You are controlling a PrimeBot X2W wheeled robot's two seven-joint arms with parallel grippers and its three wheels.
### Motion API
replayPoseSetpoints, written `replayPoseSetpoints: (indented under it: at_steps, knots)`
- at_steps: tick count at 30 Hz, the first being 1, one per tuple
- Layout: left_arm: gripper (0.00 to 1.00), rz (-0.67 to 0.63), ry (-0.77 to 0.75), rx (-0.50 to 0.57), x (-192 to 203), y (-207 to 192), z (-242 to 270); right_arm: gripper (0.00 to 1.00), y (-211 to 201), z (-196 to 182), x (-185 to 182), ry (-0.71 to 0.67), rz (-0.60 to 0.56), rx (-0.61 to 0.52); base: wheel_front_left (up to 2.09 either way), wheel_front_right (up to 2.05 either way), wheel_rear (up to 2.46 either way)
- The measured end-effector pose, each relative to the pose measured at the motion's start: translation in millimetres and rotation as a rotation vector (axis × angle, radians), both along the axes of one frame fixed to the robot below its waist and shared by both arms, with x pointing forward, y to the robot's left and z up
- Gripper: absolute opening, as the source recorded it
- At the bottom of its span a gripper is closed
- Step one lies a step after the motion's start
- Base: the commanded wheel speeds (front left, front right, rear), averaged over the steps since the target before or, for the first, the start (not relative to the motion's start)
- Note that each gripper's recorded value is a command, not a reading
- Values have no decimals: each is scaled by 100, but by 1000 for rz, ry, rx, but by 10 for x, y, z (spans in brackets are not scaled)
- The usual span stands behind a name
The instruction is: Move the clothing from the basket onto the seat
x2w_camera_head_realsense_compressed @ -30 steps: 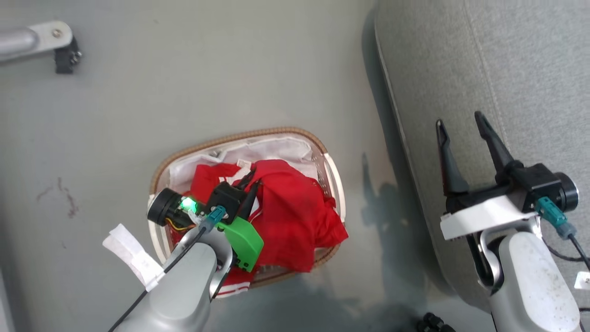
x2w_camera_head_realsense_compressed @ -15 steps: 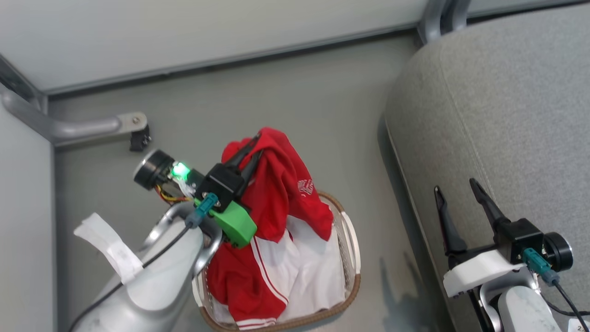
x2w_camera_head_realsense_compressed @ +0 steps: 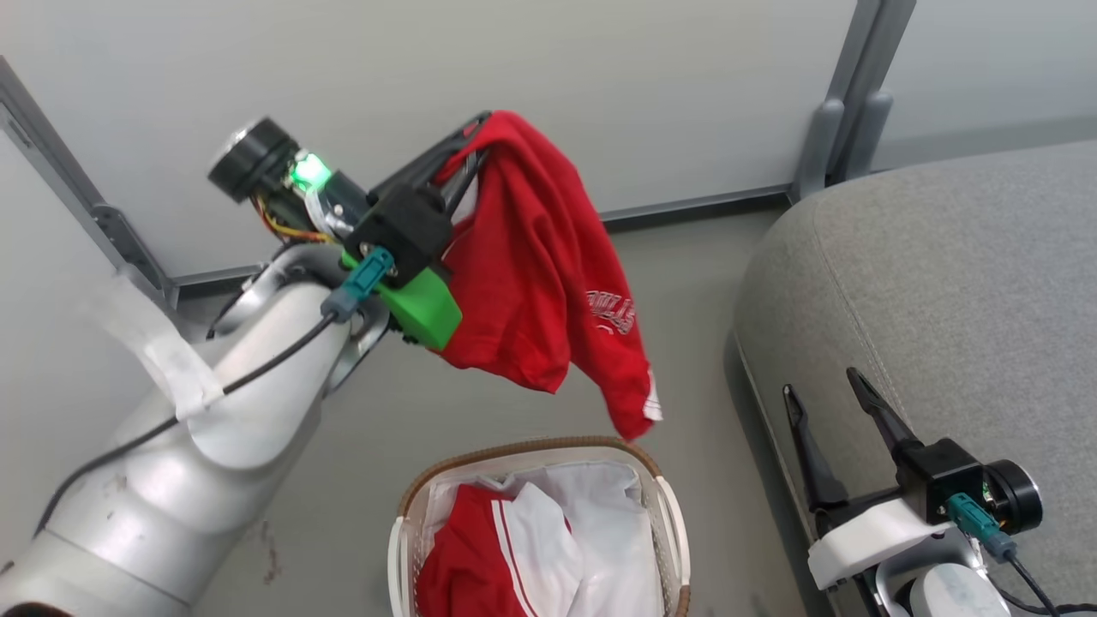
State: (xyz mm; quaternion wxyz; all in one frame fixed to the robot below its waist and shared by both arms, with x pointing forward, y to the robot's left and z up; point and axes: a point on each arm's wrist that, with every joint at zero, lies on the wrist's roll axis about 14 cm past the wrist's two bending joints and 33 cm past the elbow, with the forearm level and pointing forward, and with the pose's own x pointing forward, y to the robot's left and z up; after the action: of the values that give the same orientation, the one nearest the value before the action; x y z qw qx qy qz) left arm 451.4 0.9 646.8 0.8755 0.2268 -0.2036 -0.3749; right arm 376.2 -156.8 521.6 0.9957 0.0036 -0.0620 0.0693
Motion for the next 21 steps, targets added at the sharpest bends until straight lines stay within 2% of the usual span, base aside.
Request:
replayPoseSetpoints:
  at_steps: [5, 14, 21]
  knots:
    - [0, -33, -96, 5, -74, -117, 420, 100, 297, 124, -16, -39, 89, -16, 0, 0, 0]
    - [0, -79, -129, 7, -219, -304, 597, 100, 899, 470, 104, -141, 268, -24, 0, 0, 0]
    - [0, -98, -140, 14, -299, -361, 638, 100, 1141, 660, 391, -185, 331, -68, 0, 0, 0]
